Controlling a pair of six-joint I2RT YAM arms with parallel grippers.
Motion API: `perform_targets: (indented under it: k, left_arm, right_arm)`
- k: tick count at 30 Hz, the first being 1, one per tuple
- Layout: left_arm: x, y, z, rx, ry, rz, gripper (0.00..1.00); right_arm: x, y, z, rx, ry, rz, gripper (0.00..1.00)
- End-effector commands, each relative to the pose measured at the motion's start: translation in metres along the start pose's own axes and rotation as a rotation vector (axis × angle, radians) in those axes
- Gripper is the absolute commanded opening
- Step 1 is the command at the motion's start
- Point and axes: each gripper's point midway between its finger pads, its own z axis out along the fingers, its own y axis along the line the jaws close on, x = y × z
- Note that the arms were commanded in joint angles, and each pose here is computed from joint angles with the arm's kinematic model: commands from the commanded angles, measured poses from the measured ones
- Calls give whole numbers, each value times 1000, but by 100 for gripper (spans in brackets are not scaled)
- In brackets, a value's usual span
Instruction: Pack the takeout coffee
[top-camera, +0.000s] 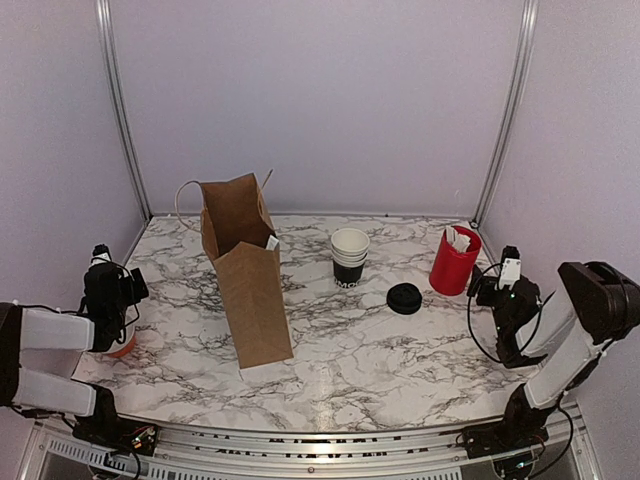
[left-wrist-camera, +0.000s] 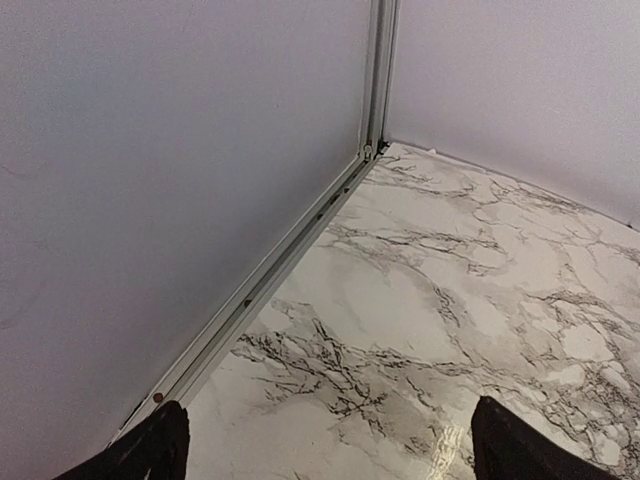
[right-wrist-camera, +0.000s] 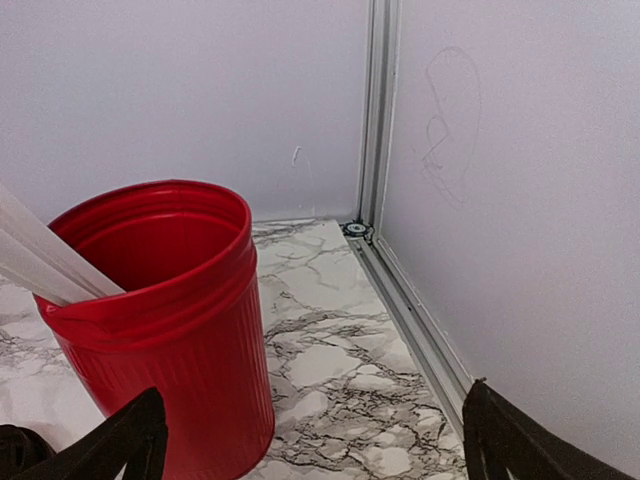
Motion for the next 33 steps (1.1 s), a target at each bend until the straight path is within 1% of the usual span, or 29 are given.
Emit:
perform_targets:
  k: [1,7,9,13,18,23,33]
  left_arm:
    - [-17,-5,4,19,-89,17,99]
    - [-27,-17,11,56,-129,38,99]
    - [-29,-24,12,91,-142,41,99]
    - [-33,-38,13,162,-178,51,99]
    - [-21,-47,9,239,-250,77,99]
    - [-19,-46,18,214,-206,75,99]
    - [-18,-47,17,215,-204,77,99]
  right_arm:
    - [-21,-1,1,-5,-86,-3,100]
    - [-17,4,8,-5,-55,-23,100]
    - [-17,10,10,-33,-49,-42,100]
    - [-17,12,11,-36,-48,-51,100]
    - [-17,13,11,-37,-47,-55,100]
    - [-16,14,11,-39,-46,-59,100]
    - [-16,15,12,-42,-44,-62,100]
